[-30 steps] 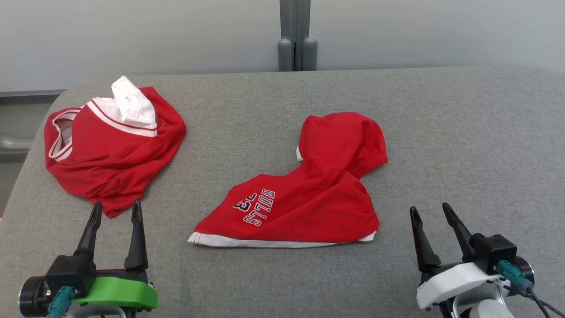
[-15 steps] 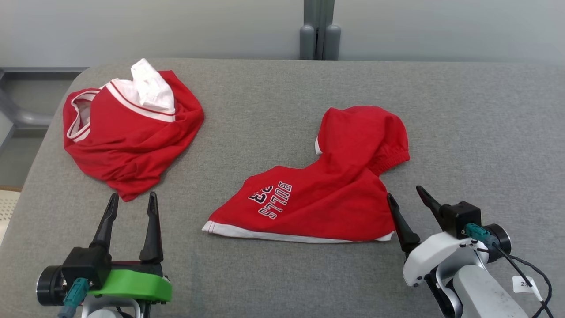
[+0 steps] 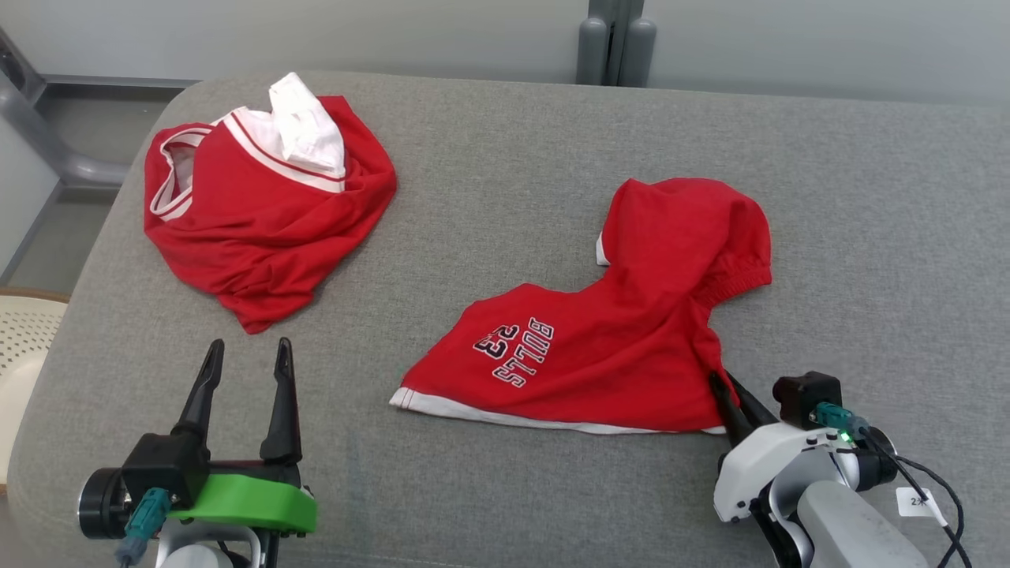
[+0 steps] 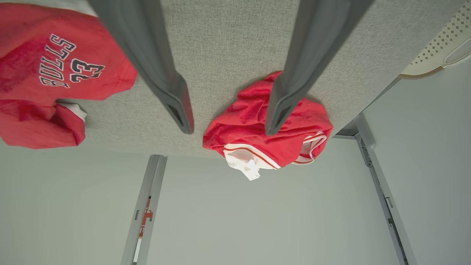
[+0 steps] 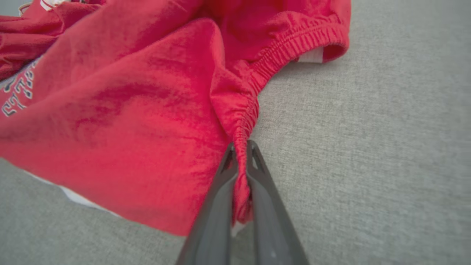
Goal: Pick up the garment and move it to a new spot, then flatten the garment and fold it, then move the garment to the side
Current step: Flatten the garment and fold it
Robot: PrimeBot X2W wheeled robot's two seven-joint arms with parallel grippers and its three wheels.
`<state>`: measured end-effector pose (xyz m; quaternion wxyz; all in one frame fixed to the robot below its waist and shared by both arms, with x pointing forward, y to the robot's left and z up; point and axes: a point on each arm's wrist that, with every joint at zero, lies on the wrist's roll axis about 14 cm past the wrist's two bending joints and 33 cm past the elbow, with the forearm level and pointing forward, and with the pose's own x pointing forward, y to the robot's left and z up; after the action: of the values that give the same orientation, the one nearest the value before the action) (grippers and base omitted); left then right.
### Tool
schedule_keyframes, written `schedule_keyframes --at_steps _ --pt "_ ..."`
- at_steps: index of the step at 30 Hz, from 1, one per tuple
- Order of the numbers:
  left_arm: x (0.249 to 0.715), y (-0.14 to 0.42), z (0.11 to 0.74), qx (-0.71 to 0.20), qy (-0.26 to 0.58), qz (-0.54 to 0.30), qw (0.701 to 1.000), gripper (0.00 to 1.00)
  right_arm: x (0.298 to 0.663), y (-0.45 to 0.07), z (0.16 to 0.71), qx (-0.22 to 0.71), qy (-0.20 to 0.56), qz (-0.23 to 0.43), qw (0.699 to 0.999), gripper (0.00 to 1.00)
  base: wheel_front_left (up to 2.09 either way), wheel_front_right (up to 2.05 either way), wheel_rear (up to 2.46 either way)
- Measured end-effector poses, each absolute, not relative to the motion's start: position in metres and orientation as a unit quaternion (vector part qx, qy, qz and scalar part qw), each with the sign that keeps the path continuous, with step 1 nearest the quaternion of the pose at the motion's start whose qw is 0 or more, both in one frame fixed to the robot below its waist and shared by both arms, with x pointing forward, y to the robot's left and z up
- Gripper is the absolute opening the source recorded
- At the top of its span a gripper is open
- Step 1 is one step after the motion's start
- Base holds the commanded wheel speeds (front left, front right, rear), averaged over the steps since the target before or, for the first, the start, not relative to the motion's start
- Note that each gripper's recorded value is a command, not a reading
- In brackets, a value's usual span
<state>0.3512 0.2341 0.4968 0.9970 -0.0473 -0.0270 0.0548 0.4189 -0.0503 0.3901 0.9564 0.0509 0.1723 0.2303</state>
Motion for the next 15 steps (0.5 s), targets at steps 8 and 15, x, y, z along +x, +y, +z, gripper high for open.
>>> schedule_keyframes --at_steps 8,15 --pt "0.358 0.216 0.494 -0.054 -0.024 0.028 0.998 1.0 0.415 -0.09 0.418 0.058 0.12 0.189 0.973 0.0 0.0 0.0 0.0" --pt "0.365 0.197 0.494 -0.06 -0.024 -0.001 0.998 1.0 0.368 -0.144 0.409 0.058 0.126 0.129 0.982 0.0 0.0 0.0 0.0"
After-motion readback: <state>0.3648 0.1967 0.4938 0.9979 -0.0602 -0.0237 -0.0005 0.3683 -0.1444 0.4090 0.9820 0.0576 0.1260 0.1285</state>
